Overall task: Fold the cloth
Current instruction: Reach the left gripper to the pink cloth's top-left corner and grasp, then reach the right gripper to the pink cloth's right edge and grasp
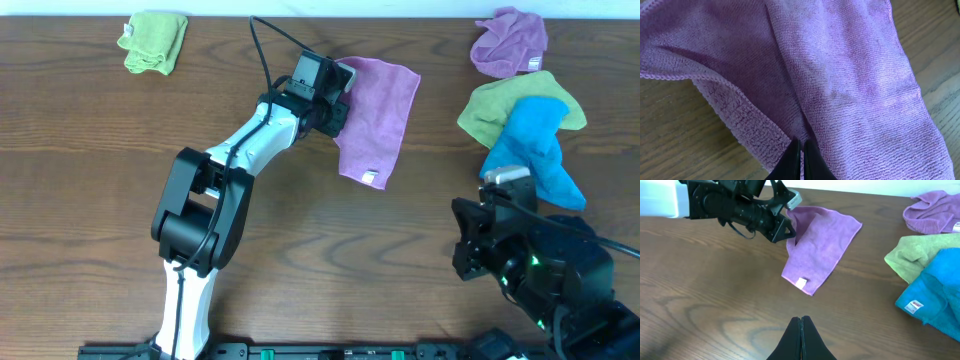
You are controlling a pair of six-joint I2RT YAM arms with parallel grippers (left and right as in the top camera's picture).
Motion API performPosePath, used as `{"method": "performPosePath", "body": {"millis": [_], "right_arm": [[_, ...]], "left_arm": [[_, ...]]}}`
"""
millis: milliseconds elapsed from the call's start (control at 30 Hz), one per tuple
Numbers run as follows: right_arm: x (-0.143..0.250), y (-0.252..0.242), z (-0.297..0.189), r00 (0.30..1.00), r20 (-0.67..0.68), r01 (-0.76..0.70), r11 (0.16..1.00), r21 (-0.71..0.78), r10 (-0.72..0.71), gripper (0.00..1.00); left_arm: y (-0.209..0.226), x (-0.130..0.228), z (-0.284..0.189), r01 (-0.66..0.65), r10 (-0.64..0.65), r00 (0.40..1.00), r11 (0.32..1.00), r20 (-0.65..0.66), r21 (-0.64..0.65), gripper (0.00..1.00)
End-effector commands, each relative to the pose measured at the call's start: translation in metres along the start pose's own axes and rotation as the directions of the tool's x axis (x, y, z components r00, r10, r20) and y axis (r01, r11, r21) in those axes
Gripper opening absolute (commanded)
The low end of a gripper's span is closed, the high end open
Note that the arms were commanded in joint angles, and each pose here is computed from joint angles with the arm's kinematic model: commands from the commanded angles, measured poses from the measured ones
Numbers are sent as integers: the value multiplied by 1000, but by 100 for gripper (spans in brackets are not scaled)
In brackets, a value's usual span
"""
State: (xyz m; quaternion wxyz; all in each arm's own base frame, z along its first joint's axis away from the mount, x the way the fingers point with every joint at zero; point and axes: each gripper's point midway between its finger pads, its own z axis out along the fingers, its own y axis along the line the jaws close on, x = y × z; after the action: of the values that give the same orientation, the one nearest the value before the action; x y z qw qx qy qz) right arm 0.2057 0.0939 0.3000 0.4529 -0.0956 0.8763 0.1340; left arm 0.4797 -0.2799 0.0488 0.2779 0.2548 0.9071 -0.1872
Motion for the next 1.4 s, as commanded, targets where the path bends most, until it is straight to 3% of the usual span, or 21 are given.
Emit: {"method": "performPosePath", "body": {"millis": [0, 667, 900, 1033, 1233, 1367], "right_arm": [[1, 0, 4, 1000, -15, -7, 1000, 8, 7, 2], [18, 1, 47, 984, -178, 9, 999, 37, -2, 1], [42, -4, 117, 934, -358, 25, 996, 88, 9, 1], [51, -16, 154, 904, -420, -53, 995, 83, 83, 1], [45, -28, 186, 899, -426, -165, 980, -109, 104, 2], [70, -15, 213, 856, -509, -193, 969, -156, 88, 1]], "left_arm": [[4, 6, 10, -10, 9, 1000, 1000, -17, -6, 6], [2, 42, 36, -14, 17, 993, 1000, -117, 21, 6], [23, 67, 31, -29, 6, 975, 995, -223, -100, 6], [31, 80, 26, -11, -21, 963, 993, -270, -115, 5], [57, 97, 14, 38, -88, 941, 987, -328, -156, 6], [56, 100, 12, 58, -100, 937, 989, -334, -133, 6]]}}
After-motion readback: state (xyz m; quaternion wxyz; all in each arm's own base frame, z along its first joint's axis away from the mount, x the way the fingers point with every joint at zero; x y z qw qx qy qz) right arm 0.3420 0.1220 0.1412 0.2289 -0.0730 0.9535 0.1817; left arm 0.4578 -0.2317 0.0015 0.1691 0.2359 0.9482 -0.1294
